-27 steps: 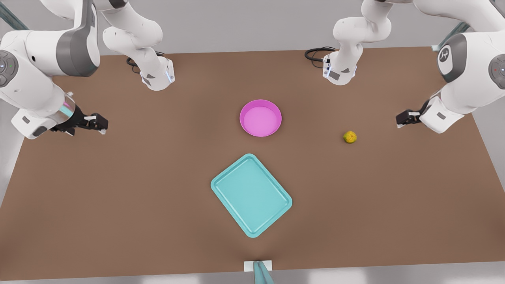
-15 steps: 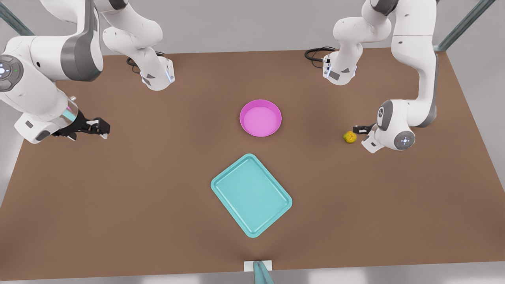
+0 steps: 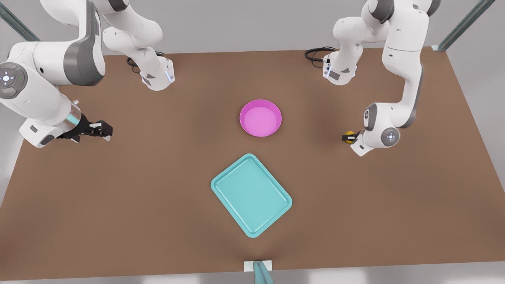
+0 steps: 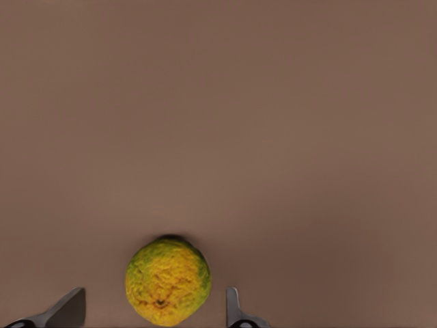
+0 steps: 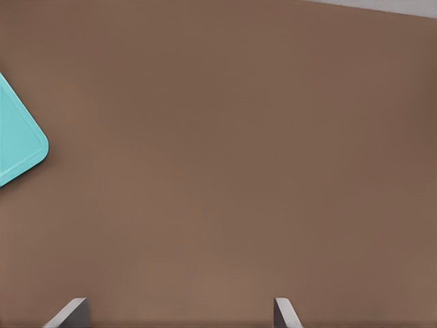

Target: Place the orange on the plate with the left arm and the plate on the tray with the right arm

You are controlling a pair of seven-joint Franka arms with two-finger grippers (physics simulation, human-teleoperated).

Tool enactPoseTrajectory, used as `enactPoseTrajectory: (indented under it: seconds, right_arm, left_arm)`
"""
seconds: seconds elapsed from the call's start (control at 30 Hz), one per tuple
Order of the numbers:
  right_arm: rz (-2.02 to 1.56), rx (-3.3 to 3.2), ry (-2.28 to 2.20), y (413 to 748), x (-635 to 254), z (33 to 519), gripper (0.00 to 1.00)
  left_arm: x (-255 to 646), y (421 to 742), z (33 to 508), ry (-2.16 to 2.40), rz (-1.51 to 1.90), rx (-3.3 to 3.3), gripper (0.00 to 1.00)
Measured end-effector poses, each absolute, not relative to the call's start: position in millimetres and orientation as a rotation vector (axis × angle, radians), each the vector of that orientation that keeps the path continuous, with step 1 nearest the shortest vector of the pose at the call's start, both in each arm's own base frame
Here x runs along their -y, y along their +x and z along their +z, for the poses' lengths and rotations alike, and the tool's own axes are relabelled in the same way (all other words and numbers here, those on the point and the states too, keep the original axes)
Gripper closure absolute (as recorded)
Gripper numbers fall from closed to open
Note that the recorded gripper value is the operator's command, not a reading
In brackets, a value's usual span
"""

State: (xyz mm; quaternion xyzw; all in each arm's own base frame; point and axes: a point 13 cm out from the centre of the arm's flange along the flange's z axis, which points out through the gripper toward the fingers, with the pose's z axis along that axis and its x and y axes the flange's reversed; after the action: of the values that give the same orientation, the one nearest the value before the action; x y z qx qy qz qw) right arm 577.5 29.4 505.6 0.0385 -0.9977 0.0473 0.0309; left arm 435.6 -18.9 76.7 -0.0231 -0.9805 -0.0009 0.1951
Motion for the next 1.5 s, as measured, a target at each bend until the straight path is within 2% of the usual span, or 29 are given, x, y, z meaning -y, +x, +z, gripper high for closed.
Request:
enactPoseTrajectory:
  seconds: [0.13,0.47,0.5,0.53,0.57,0.6,0.77,0.8,0.83,1.07,1.2,1.27,1.33,1.5]
  right_arm:
    - [0.146,3.067,0.118,577.9,-29.5,502.4,0.0]
    - [0.144,3.059,0.119,577.0,-29.7,498.9,0.0]
    - [0.144,3.058,0.119,576.9,-29.7,498.7,0.0]
    - [0.144,3.057,0.119,576.8,-29.7,498.5,0.0]
    - [0.144,3.054,0.119,576.3,-29.6,497.1,0.0]
    - [0.144,3.052,0.119,576.0,-29.5,496.1,0.0]
    - [0.144,3.048,0.119,575.8,-29.7,494.4,0.0]
    - [0.143,3.048,0.119,575.8,-29.8,494.4,0.0]
    - [0.143,3.048,0.12,575.9,-29.8,494.3,0.0]
    - [0.143,3.047,0.118,576.2,-29.0,493.7,0.0]
    - [0.142,3.045,0.12,577.4,-29.6,491.5,0.0]
    - [0.142,3.045,0.12,577.9,-29.7,490.7,0.0]
    - [0.142,3.046,0.121,578.3,-29.8,490.6,0.0]
    - [0.141,3.047,0.121,578.9,-29.9,490.4,0.0]
  left_arm:
    - [19.3,434.5,57.6,-0.086,0.003,2.745,0.0]
    - [20.1,424.4,43.5,-0.126,0.011,2.743,0.0]
    - [20.0,424.2,42.2,-0.129,0.011,2.743,0.15]
    - [20.0,424.3,41.5,-0.132,0.01,2.743,0.26]
    - [19.7,424.2,40.5,-0.133,0.01,2.743,0.26]
    - [19.8,424.2,39.8,-0.136,0.01,2.743,0.31]
    - [19.3,426.0,39.6,-0.143,0.008,2.748,0.31]
    - [19.2,426.3,39.5,-0.144,0.008,2.749,0.36]
    - [19.2,426.8,40.3,-0.144,0.007,2.75,0.38]
    - [27.6,436.0,54.9,-0.162,-0.007,2.766,0.38]
    - [98.8,466.4,106.4,-0.316,-0.027,2.809,0.38]
    - [175.8,477.8,132.1,-0.478,-0.053,2.805,0.38]
    - [264.4,460.6,143.0,-0.634,-0.068,2.763,0.38]
    - [449.3,370.3,117.7,-0.878,-0.116,2.645,0.38]
